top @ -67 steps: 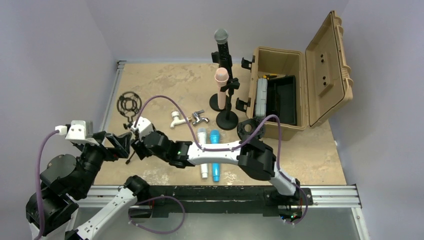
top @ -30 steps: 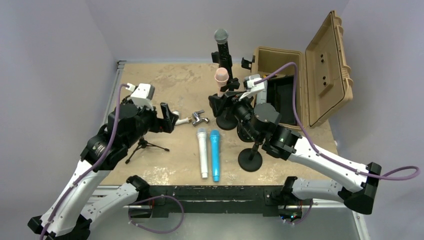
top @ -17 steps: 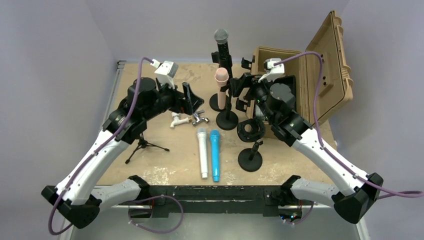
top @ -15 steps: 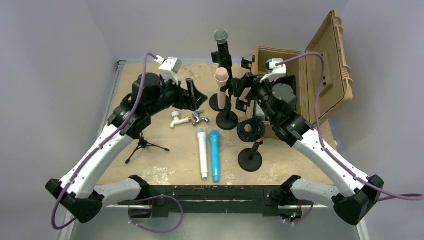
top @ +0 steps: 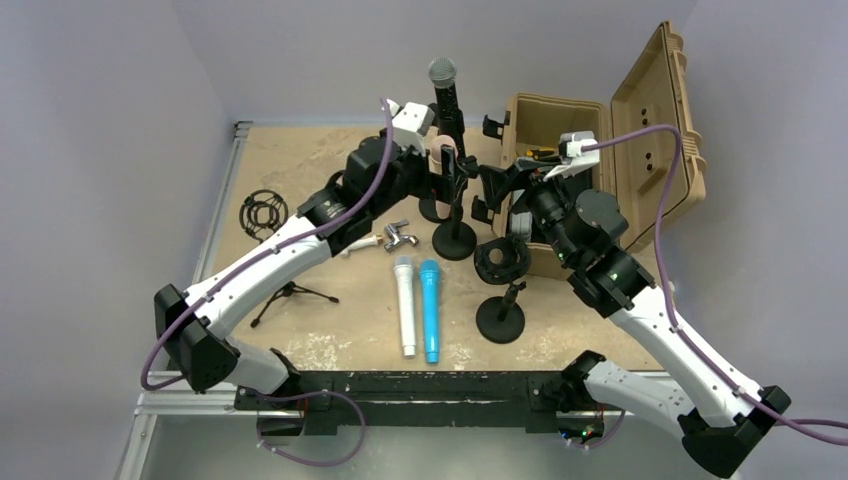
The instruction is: Remove the microphone from the stand
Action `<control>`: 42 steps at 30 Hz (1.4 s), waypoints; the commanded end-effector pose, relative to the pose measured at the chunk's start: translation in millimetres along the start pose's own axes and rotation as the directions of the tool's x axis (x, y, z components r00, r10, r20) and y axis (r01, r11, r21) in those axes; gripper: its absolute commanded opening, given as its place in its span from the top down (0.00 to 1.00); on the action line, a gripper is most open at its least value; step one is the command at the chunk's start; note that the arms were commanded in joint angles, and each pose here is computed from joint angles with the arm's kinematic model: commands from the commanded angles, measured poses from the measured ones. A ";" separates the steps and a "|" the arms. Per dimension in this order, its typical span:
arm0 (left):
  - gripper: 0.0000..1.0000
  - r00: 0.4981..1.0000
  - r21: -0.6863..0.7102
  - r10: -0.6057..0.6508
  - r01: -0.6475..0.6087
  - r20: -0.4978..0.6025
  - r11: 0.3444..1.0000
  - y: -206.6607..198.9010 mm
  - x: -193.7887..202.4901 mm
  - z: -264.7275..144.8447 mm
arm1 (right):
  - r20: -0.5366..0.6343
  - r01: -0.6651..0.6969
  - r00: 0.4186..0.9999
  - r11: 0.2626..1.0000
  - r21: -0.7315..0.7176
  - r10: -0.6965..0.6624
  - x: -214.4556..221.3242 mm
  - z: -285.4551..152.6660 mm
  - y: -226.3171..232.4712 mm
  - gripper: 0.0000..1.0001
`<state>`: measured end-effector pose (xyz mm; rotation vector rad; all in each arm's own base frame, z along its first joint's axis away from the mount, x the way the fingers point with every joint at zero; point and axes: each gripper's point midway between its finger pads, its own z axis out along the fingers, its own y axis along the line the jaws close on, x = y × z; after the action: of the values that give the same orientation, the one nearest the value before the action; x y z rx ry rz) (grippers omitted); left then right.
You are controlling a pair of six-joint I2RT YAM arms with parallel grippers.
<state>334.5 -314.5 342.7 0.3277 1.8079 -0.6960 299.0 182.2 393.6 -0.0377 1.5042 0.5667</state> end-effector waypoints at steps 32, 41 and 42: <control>1.00 0.980 -0.014 0.165 -0.164 0.115 0.986 -8.1 -28.9 19.8 | -0.163 0.151 0.976 0.987 0.044 -0.142 58.8 20.1 -19.5 0.11; 1.00 0.974 0.177 0.223 -0.227 0.044 0.958 -5.1 -15.7 9.0 | 0.057 0.174 0.984 0.967 -0.184 -0.166 29.3 20.7 7.2 0.11; 1.00 0.970 0.196 0.240 -0.243 0.038 0.950 -7.1 -14.1 7.3 | 0.117 0.189 0.979 0.959 -0.209 -0.168 22.4 16.2 9.2 0.10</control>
<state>361.7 -322.2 346.1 0.4962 1.6976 -0.6423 328.1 195.3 324.4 -0.2082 1.6179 0.4567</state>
